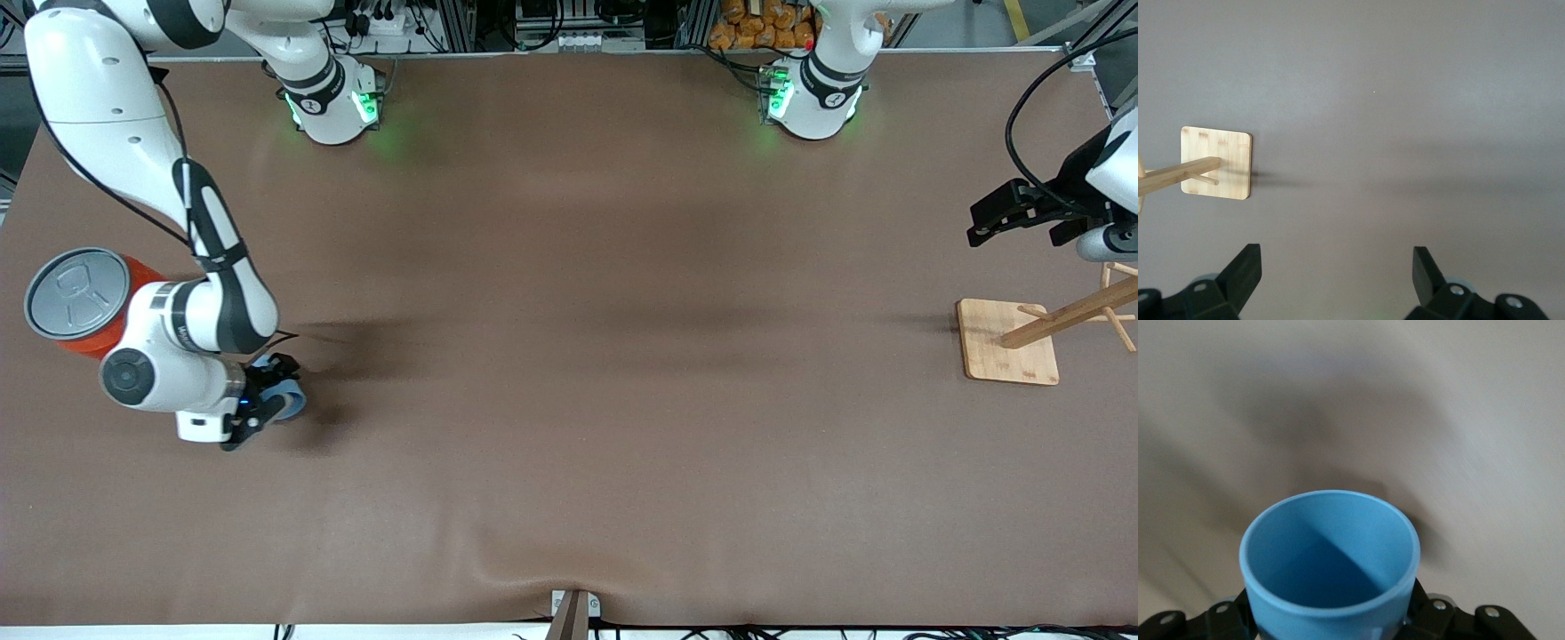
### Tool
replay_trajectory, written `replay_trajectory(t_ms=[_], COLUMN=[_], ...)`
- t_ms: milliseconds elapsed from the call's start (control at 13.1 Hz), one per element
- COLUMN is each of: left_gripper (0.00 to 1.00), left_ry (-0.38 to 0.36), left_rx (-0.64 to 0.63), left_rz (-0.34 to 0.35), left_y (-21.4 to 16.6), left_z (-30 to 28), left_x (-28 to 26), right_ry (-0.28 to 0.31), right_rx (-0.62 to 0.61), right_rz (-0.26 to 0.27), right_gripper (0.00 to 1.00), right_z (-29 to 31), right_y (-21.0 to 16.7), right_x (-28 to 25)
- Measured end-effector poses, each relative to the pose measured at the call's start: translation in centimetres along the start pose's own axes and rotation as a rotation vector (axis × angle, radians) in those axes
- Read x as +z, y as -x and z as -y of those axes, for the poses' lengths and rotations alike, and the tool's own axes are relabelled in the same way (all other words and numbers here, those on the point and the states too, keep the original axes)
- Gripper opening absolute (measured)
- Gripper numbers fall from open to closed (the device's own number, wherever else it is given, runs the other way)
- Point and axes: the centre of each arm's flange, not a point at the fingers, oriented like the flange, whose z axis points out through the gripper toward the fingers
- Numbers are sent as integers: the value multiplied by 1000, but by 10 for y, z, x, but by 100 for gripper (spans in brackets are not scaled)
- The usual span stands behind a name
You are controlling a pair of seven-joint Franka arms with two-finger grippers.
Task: Flip cup
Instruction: 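Lift the blue cup with the right gripper and carry it to mid-table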
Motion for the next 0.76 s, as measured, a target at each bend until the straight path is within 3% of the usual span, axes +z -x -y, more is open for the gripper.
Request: replay_trajectory(t_ms=[305, 534, 762], left_gripper=[100, 100, 100], left_ry=[0, -1, -2], left_rx=[2, -6, -16], left_rz=[9, 18, 41], left_y=[-3, -5, -10], left_z=[-1, 3, 9], left_x=[5, 10, 21], right_ry=[-42, -57, -40], right_rx=[-306, -464, -583], right_rz=[-57, -103, -111], right_gripper=[80, 80, 80], right_z=[71, 146, 210], right_y=[-69, -126, -166], right_x=[-6, -21, -28])
